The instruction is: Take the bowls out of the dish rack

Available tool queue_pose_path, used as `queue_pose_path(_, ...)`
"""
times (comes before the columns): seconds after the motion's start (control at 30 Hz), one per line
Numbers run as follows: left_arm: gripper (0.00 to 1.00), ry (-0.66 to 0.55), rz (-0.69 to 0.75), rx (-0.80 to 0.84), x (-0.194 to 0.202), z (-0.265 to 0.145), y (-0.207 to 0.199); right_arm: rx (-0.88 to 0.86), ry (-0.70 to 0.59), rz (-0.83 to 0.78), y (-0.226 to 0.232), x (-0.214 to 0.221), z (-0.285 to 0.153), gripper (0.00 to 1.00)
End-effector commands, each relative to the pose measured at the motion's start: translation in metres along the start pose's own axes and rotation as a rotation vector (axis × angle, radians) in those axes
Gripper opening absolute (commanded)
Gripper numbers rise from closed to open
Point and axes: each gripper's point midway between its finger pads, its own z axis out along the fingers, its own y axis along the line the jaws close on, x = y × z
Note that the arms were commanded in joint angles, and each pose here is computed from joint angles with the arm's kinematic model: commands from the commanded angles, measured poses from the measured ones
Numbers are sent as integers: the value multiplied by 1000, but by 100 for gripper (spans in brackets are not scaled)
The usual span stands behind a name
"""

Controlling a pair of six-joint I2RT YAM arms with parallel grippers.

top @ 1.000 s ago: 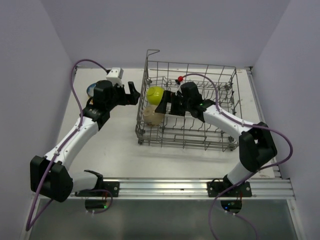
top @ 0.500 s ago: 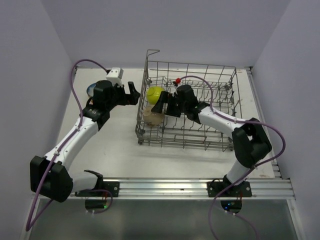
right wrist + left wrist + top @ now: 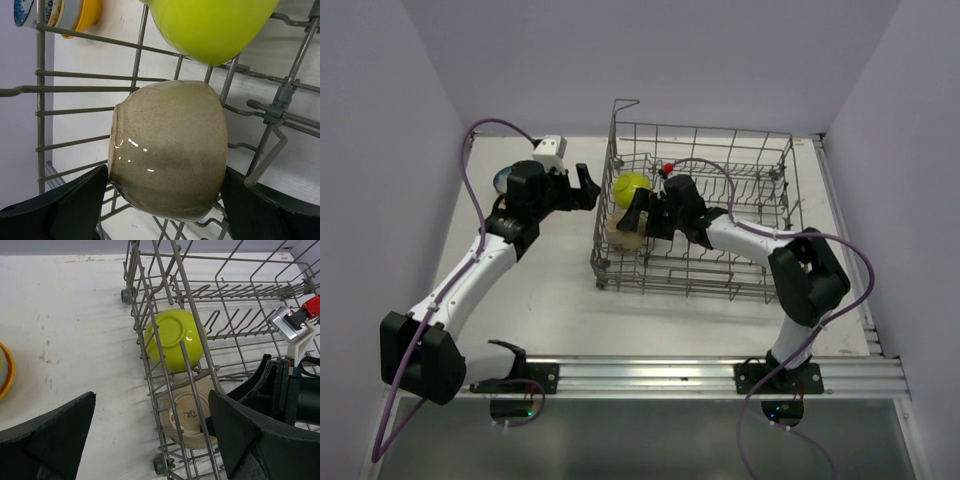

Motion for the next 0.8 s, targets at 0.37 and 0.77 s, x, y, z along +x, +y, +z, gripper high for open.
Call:
queue_pose_path(0.37, 100, -55, 31, 79, -15, -6, -17, -120, -15, -14, 48, -17, -16, 60)
queue_pose_path(0.77, 100, -80, 48, 26, -22, -11, -7, -234, -9, -44, 91, -31, -47, 28)
